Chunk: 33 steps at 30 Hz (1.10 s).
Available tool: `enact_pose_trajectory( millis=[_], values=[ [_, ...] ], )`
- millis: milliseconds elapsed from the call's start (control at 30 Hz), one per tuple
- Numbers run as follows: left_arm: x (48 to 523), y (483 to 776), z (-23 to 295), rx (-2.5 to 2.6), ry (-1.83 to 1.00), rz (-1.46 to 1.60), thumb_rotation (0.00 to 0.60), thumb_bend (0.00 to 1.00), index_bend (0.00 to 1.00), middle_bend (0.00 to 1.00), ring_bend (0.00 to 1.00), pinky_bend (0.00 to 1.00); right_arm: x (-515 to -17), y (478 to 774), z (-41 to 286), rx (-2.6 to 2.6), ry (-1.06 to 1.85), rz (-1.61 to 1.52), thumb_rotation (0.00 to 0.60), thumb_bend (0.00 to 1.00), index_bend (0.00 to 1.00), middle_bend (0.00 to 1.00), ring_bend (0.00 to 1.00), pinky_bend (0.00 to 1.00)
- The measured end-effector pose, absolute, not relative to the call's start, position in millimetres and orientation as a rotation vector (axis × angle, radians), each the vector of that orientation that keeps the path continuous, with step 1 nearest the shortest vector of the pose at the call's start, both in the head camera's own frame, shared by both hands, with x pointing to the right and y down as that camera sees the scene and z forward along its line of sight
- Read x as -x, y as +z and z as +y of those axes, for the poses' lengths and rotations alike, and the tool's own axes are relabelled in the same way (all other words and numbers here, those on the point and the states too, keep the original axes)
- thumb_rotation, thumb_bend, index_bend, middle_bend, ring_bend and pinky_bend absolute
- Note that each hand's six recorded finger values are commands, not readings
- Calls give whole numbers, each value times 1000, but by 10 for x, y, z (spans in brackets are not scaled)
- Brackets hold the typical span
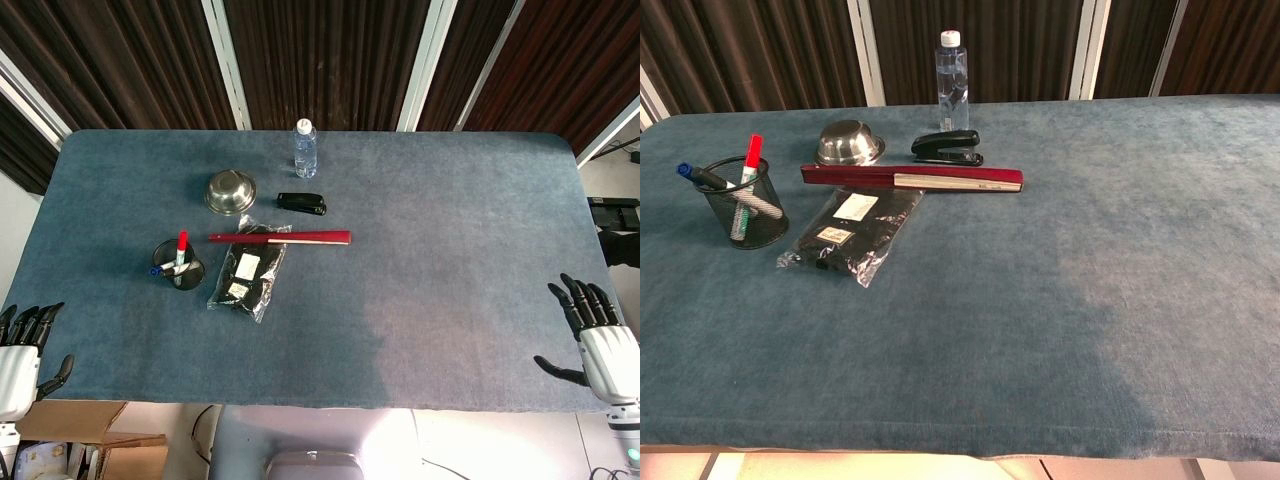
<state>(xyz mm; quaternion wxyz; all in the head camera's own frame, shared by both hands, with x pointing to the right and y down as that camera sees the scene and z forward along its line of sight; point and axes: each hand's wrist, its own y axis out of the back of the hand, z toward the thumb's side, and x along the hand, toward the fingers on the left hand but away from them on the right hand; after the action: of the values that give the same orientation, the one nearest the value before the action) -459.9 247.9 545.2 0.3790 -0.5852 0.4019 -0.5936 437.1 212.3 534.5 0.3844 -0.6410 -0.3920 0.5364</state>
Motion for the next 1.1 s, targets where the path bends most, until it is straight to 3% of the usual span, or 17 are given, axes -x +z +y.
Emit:
enact_pose_trajectory(
  millis=[233, 500, 833, 1100],
  values=[
    [4562, 5442, 2449, 1497, -1506, 1021, 600, 348, 144, 175, 130, 58, -4356, 5349, 2092, 1639, 1354, -996, 600, 110, 0, 6, 0, 0],
    [4334, 5597, 2100, 1571, -1414, 985, 600, 353, 219, 221, 174, 134, -4352, 5292, 2022, 1623, 1330, -998, 600, 110, 0, 6, 0, 0],
    [3967, 6220, 1373, 1637, -1359, 901, 600, 386, 281, 286, 239, 206, -4342, 5261, 1976, 1619, 1328, -994, 600, 110, 0, 6, 0, 0],
    [3780, 6642, 1177, 1624, -1368, 876, 600, 375, 362, 348, 308, 258, -4361, 5247, 1984, 1612, 1338, -1000, 600, 110, 0, 6, 0, 0]
  ],
)
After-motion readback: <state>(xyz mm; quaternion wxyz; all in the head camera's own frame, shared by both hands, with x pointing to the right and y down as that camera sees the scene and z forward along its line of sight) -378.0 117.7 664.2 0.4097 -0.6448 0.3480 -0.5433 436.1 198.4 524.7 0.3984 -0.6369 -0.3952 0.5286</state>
